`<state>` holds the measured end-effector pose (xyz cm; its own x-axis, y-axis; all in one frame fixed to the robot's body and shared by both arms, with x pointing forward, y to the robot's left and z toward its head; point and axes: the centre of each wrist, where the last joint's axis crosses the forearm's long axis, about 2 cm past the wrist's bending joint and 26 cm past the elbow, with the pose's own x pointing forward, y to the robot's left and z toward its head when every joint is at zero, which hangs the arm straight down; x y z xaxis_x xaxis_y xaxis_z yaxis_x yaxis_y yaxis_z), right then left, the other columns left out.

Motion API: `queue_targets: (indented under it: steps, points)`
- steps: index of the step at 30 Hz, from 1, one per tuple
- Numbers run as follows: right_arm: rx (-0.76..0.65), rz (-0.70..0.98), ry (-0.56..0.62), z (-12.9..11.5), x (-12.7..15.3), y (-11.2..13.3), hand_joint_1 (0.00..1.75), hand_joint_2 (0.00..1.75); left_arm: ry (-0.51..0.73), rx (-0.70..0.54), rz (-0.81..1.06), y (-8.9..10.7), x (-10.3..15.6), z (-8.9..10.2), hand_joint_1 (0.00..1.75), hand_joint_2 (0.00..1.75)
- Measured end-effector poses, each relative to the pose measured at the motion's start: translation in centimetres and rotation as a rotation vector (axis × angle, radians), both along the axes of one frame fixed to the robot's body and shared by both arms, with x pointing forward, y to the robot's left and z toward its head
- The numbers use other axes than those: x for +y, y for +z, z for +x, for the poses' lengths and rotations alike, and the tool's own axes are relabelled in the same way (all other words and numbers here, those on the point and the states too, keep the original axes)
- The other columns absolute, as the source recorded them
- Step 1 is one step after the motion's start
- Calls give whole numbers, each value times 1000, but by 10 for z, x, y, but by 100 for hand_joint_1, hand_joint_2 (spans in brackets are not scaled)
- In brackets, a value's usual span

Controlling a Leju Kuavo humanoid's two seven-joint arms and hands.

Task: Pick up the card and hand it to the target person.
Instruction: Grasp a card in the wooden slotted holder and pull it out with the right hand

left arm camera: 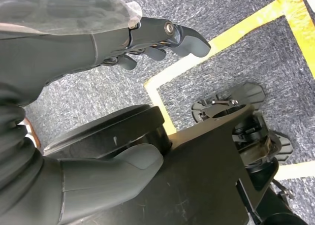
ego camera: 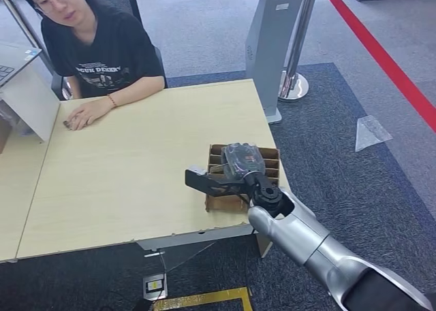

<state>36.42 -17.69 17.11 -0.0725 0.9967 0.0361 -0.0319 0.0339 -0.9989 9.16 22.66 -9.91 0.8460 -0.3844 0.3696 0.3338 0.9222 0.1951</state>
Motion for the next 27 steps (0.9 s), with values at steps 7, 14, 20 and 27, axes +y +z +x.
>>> queue_targets:
  steps: [7, 14, 20, 27]
  points:
    - [26, 48, 154, 15, -1, 22, 175, 175, -6, -8, -8, 0, 0, 2, 0, 175]
    - [82, 65, 287, 35, -8, 61, 175, 175, -16, -17, -19, 1, 0, 4, 0, 175]
    - [118, 83, 376, 52, -14, 107, 175, 175, -30, -21, -25, 1, 0, 7, 0, 175]
    - [45, 134, 485, 65, -7, 165, 175, 175, -36, -20, -28, 2, 2, 9, 0, 175]
